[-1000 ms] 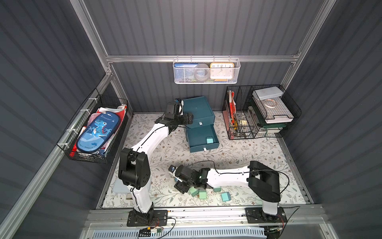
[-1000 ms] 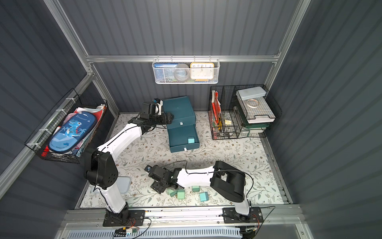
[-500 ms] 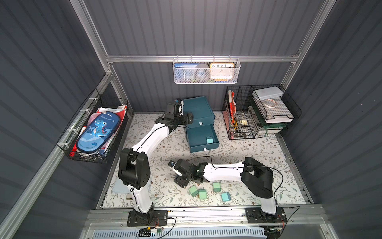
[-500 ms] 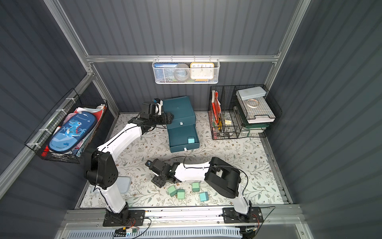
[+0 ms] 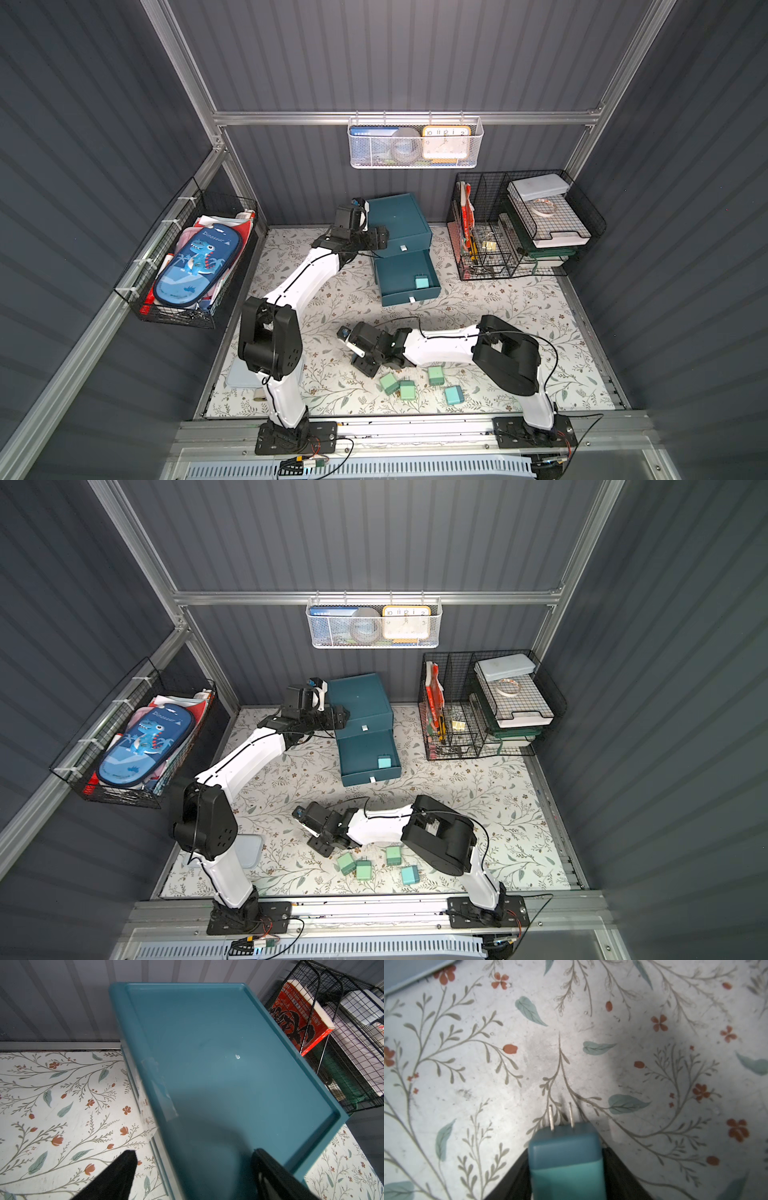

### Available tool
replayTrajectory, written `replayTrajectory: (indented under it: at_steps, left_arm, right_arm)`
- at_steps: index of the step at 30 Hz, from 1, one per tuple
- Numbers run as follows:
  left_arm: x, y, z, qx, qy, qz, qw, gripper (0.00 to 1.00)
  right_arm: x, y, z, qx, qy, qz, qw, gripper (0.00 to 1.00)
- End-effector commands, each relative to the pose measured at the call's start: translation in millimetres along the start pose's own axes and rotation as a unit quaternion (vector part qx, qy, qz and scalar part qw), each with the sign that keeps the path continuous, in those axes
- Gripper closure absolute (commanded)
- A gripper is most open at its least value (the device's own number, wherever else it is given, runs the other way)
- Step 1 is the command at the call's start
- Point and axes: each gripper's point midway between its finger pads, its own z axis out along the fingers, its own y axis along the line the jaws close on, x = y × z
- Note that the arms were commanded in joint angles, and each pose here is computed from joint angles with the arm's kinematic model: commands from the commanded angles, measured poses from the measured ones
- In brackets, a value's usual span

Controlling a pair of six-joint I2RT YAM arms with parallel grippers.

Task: Place the plugs into the drawer by color
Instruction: Pick up the plug from the center of the board, then place the plug in the drawer.

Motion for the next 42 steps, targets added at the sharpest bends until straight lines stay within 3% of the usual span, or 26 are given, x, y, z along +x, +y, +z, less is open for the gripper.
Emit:
replayTrajectory:
  at_steps: [1,9,13,16,22,28,35,42]
  left_arm:
    - [32,8,14,-0.012,0.053,0.007,0.998,0.09]
    - [31,6,9,-0.006,0.049,0.001,0.999,0.09]
    - [30,5,8,-0.006,0.047,0.0,0.999,0.09]
    - [31,4,9,-0.002,0.049,0.0,0.999,0.09]
    - [30,5,10,-0.003,0.049,-0.001,0.999,0.09]
    - [34,5,14,-0.003,0.055,0.0,0.998,0.09]
    - [32,9,12,-0.012,0.052,-0.004,0.999,0.09]
    - [32,8,13,-0.009,0.053,-0.005,0.999,0.09]
  right_arm:
    - [-19,-3,-31,0.01,-0.017,0.016,1.0,0.58]
    - [-57,-53,-128,0.079,-0.079,0.125,0.986,0.71]
    - [-70,-110,-174,0.138,-0.135,0.224,0.955,0.73]
    - [-77,-149,-189,0.153,-0.132,0.29,0.935,0.71]
    - [-81,-201,-175,0.183,-0.092,0.338,0.919,0.7]
    - [-78,-228,-146,0.178,-0.064,0.351,0.917,0.7]
    - [-59,-242,-113,0.175,-0.029,0.363,0.915,0.69]
    - [-48,-237,-88,0.126,-0.012,0.384,0.915,0.64]
